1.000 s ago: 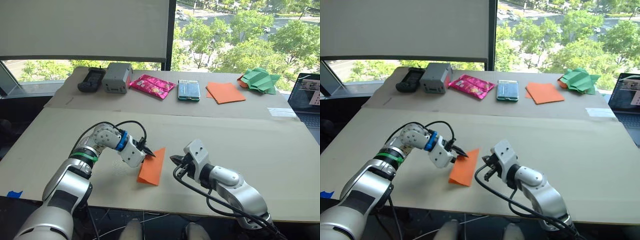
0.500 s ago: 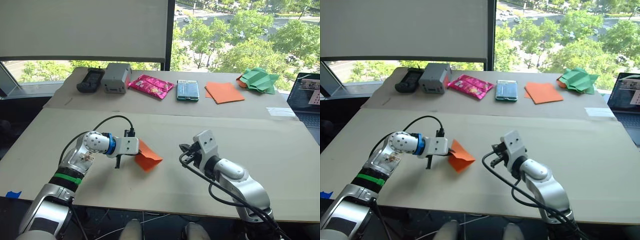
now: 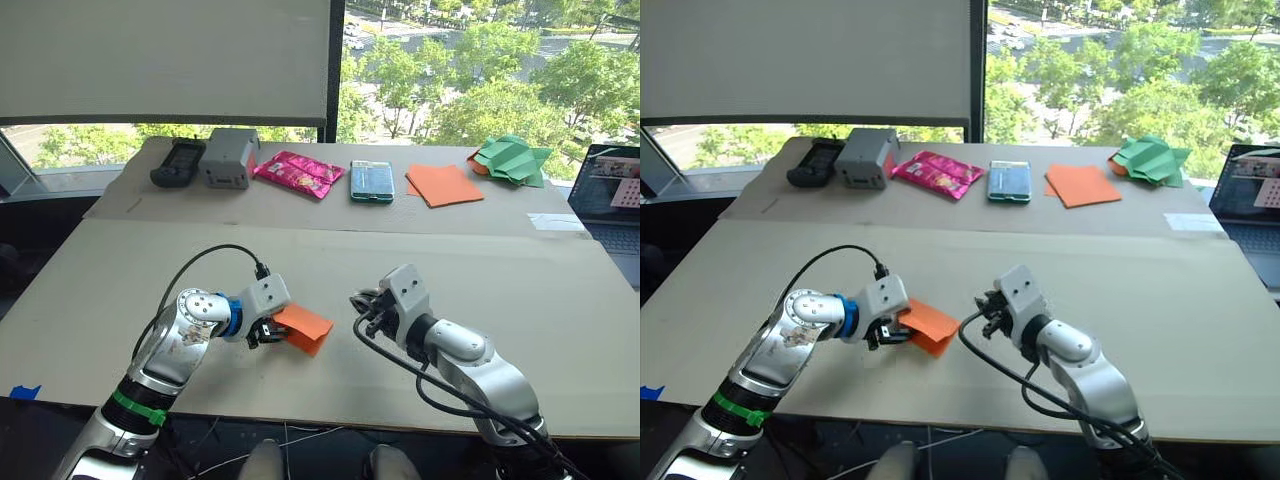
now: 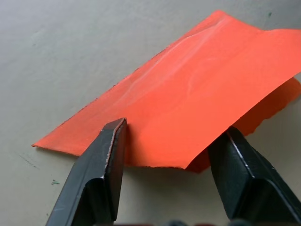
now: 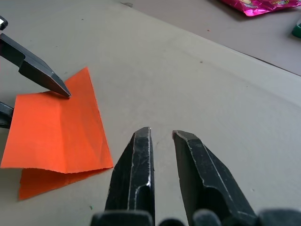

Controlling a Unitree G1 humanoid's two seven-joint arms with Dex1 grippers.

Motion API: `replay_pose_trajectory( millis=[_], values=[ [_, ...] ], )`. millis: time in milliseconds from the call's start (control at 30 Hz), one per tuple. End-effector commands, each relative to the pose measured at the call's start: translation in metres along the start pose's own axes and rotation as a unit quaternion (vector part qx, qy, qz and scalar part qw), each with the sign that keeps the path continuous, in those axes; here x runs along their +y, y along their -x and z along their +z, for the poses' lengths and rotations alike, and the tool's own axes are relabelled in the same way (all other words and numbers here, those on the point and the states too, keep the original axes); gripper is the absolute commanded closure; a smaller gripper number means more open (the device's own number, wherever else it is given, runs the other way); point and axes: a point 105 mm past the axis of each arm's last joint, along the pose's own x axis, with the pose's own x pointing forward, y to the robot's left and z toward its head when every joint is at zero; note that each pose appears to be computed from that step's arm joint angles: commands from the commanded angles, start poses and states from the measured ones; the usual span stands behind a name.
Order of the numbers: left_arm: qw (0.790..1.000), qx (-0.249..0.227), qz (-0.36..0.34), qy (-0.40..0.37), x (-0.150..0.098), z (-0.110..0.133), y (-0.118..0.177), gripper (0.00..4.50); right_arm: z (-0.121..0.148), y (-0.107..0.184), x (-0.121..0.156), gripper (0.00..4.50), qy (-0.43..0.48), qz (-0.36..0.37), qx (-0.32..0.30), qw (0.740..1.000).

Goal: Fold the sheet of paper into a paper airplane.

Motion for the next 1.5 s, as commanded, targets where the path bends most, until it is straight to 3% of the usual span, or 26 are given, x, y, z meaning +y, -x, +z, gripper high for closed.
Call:
replay_pose_trajectory(
  millis=[33,200,367,567,600,967,1200,1500],
  values=[
    [0.999,-0.046,-0.008,-0.016,0.005,0.019,0.028,1.23,0.020,0.007,0.021,1.86,0.037,0.056,-0.037,0.997],
    [0.998,-0.044,-0.036,-0.036,0.006,0.000,0.060,1.23,0.027,0.001,0.069,0.12,0.087,0.174,-0.060,0.979],
    [0.997,-0.073,-0.022,-0.001,0.018,-0.003,0.074,1.23,0.025,-0.021,0.069,0.05,0.191,0.138,-0.075,0.969],
    [0.996,-0.080,-0.011,0.024,0.016,-0.012,0.076,1.23,0.021,-0.040,0.059,0.05,0.230,0.083,-0.071,0.967],
    [0.996,-0.082,-0.009,0.028,0.016,-0.013,0.077,1.23,0.020,-0.042,0.059,0.57,0.228,0.080,-0.069,0.968],
    [0.990,-0.112,0.004,0.081,0.020,-0.023,0.075,1.23,0.011,-0.038,0.067,4.35,0.219,0.128,-0.069,0.965],
    [0.985,-0.134,-0.002,0.107,0.024,-0.025,0.070,1.23,0.007,-0.025,0.073,4.46,0.265,0.209,-0.090,0.937],
    [0.981,-0.154,-0.026,0.116,0.027,-0.024,0.058,1.23,-0.010,-0.025,0.054,4.46,0.376,0.273,-0.075,0.883]
  ],
)
